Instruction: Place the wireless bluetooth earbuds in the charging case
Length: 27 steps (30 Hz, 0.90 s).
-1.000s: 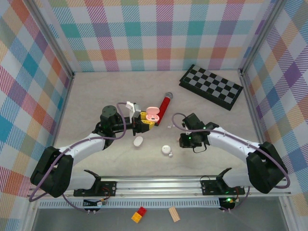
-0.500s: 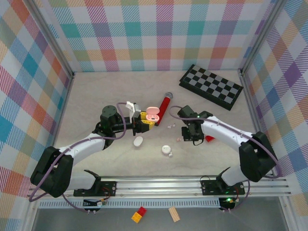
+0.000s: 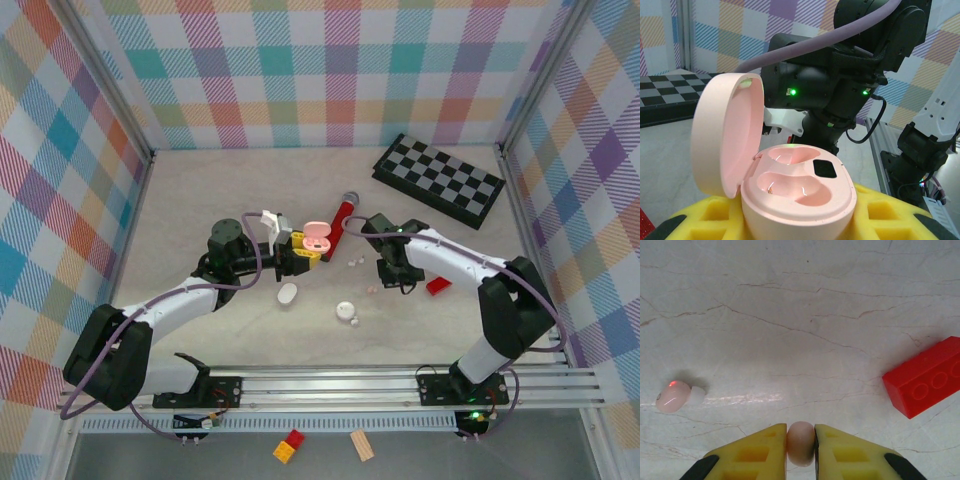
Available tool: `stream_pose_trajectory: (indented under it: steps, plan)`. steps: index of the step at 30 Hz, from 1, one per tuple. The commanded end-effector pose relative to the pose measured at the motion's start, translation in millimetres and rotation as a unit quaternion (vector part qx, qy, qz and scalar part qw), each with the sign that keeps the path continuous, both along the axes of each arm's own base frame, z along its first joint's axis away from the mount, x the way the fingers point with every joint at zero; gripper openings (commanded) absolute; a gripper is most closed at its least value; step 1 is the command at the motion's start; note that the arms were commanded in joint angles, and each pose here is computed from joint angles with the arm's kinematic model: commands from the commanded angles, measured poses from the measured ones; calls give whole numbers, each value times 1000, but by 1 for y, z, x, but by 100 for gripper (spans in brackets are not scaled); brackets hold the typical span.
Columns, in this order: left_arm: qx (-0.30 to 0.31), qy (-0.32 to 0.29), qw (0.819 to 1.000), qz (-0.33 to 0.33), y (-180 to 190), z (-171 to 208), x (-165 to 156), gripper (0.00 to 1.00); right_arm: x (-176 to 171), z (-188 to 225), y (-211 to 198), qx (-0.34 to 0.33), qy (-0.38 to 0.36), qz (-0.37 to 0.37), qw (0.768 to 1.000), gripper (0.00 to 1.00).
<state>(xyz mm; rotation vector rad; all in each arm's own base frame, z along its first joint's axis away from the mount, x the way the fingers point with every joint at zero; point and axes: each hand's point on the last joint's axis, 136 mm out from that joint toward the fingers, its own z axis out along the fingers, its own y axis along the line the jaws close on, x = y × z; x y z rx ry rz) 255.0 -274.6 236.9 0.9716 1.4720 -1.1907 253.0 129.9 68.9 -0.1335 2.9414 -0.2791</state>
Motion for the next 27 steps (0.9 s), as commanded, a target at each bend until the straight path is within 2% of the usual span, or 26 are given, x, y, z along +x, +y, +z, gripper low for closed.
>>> stream_pose_trajectory:
  steps: [1,6,11,19,27]
  plan:
    - [-17,-30,999,-7,2,15,-3,34,-1,4,-3,-16,6,12,1000,21]
    - [-16,-28,999,-7,2,14,-3,34,1,9,3,12,-13,17,1000,21]
    - [-5,-24,1000,-1,1,7,1,34,7,33,23,89,-64,45,993,22]
    - [24,-23,999,10,1,-7,9,34,16,89,51,192,-142,77,968,22]
    - [28,-20,999,8,0,-12,10,34,24,135,86,267,-171,121,941,23]
